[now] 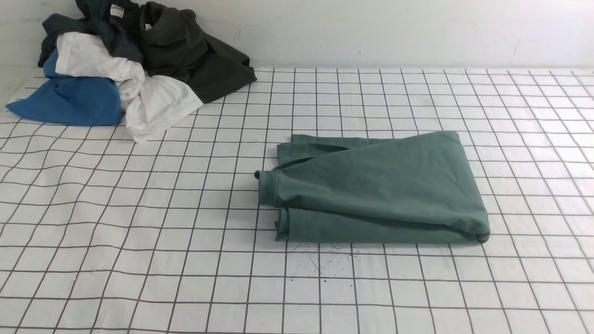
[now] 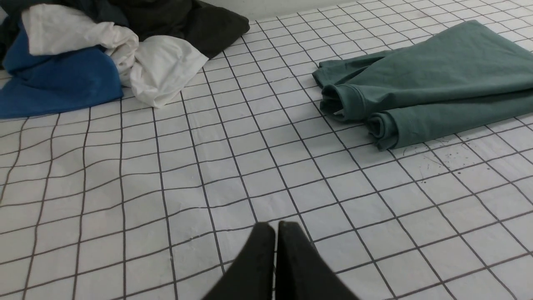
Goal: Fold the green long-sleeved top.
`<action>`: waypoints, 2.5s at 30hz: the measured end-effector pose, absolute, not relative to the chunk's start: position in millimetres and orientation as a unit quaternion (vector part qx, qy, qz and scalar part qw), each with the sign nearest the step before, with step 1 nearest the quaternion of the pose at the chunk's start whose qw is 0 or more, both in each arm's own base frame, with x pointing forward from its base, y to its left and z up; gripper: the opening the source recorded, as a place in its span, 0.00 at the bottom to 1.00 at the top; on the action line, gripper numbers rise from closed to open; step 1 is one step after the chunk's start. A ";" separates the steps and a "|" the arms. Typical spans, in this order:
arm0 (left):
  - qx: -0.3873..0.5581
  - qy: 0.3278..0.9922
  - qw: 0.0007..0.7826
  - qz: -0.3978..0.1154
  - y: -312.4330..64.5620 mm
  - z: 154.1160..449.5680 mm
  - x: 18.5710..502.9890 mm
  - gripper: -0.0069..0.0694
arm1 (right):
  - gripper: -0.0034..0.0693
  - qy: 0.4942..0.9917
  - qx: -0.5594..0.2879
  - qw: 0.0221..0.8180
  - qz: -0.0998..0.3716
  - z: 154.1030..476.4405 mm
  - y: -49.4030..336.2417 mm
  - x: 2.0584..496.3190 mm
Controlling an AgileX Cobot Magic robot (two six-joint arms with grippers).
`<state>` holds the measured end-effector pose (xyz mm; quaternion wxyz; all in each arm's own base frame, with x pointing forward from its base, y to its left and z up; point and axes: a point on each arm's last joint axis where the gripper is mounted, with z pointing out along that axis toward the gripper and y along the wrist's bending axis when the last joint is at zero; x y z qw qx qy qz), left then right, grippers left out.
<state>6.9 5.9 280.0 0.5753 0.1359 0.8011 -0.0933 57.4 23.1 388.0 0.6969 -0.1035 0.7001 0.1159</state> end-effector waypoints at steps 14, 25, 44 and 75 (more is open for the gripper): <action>0.136 0.803 0.573 -0.093 6.0 279.5 6.8 0.08 | 0.03 0.683 -0.114 0.712 0.118 388.2 20.8 33.5; 0.136 0.803 0.573 -0.093 6.0 279.5 6.8 0.08 | 0.03 0.698 -0.122 0.695 0.120 384.1 22.0 33.1; 0.136 0.805 0.570 -0.091 6.3 278.8 6.6 0.08 | 0.03 0.700 0.022 0.713 0.035 230.4 1.1 56.9; 0.136 0.808 0.567 -0.089 6.5 278.1 6.4 0.08 | 0.03 0.769 0.024 0.639 -0.006 182.1 -2.7 55.2</action>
